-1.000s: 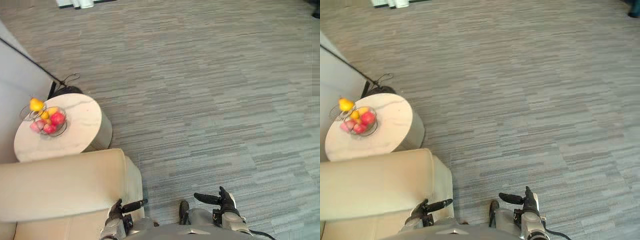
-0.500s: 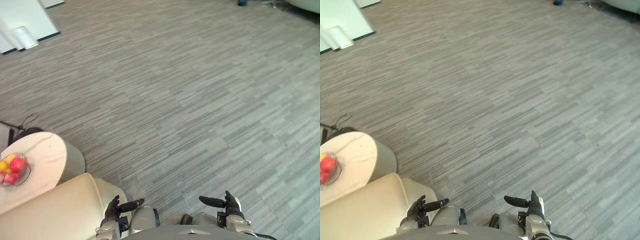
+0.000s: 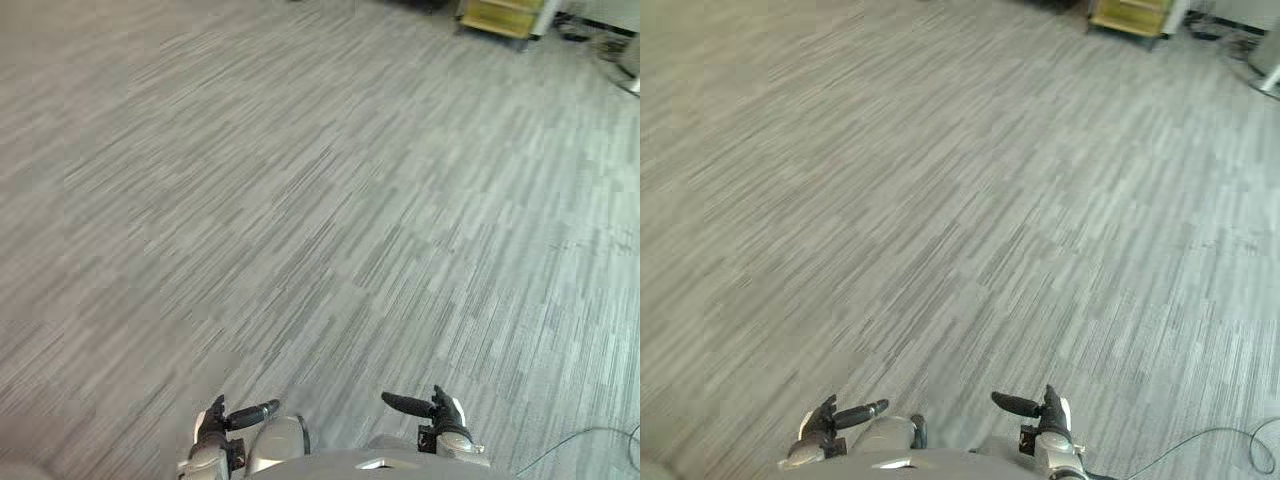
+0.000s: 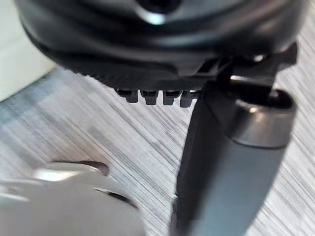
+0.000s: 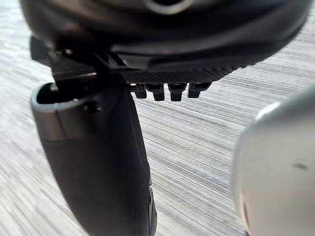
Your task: Pick up cushions and gather them together orderly.
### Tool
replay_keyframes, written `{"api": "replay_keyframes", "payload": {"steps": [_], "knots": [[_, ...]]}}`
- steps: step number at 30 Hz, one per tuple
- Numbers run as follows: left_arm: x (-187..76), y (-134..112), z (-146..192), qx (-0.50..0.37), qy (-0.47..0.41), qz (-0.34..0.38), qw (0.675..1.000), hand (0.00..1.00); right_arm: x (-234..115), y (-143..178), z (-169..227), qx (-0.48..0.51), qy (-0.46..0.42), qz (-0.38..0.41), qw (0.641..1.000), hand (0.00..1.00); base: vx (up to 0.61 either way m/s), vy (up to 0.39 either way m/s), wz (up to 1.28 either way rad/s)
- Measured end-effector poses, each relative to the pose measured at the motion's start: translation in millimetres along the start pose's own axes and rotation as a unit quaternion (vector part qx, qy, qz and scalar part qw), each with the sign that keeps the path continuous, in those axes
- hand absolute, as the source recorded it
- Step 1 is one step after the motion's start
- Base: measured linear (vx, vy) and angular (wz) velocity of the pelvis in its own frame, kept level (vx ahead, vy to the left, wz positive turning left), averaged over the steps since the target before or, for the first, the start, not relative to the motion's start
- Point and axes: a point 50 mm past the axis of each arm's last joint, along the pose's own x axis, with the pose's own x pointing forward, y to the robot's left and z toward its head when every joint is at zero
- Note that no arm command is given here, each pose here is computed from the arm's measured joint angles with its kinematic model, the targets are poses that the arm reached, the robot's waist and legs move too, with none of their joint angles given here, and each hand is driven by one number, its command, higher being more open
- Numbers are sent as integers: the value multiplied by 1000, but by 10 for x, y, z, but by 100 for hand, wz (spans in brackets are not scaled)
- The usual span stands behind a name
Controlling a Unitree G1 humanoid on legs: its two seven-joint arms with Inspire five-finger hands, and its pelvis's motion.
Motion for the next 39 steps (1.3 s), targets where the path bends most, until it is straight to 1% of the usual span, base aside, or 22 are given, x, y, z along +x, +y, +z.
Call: {"api": "replay_keyframes", "payload": {"steps": [1, 2, 4, 5, 6, 9, 12, 14, 19, 22, 25, 27, 29, 30, 31, 34, 39], "knots": [[7, -26, 31, -1, -4, -3, 1000, 100, 10, -18, 30, -2, -4, -1, 1000, 100, 492, -150, -24], [13, -90, 83, -2, -13, -12, 1000, 100, 43, -52, 151, -6, -21, -5, 1000, 100, 428, -169, -35], [10, -55, 73, 10, -17, -12, 1000, 100, 43, -41, 141, -6, -18, -5, 1000, 100, 514, -234, -46], [3, -105, 22, 13, -6, -19, 1000, 100, 52, -51, 122, -10, -10, -6, 1000, 100, 481, -271, -63], [-9, -229, 13, 16, -4, -42, 999, 100, 71, -93, 163, -2, -12, -16, 1000, 100, 311, -203, -65], [-14, -273, 7, 28, -2, -50, 998, 100, 79, -210, 85, 21, 10, -35, 999, 100, 226, -142, -18], [-13, -309, 55, 16, -12, -52, 998, 100, 59, -264, -2, 17, 17, -42, 999, 100, 292, -190, 12], [-3, -285, 128, -8, -25, -43, 999, 100, 45, -232, -36, 17, 21, -39, 999, 100, 268, -106, -4], [5, -296, 259, -16, -51, -44, 998, 100, 33, -137, -39, 42, 24, -33, 998, 100, 307, -19, -20], [6, -282, 301, -22, -60, -41, 997, 100, 17, -154, -110, 40, 34, -37, 998, 100, 495, 116, -52], [26, -200, 362, -14, -68, -31, 997, 100, 14, -40, -85, 38, 34, -22, 998, 100, 565, 96, -42], [43, -60, 471, -41, -88, -12, 995, 100, 4, 117, -38, 45, 30, -2, 999, 100, 580, 166, -31], [28, -107, 381, -23, -78, -22, 996, 100, -17, -13, -193, 34, 49, -16, 998, 100, 340, 229, -9], [16, -90, 292, -10, -66, -24, 998, 100, -31, -13, -247, 28, 55, -15, 998, 100, 443, 235, 5], [30, -16, 313, -1, -66, -15, 998, 100, -34, 31, -244, 24, 56, -6, 998, 100, 451, 170, 13], [34, -11, 220, 3, -39, -11, 999, 100, -2, -3, -122, 25, 32, -5, 999, 100, 485, 15, 1], [20, -56, 159, 14, -30, -19, 999, 100, 43, -54, 90, 22, -7, -7, 1000, 100, 445, -145, 24]]}}
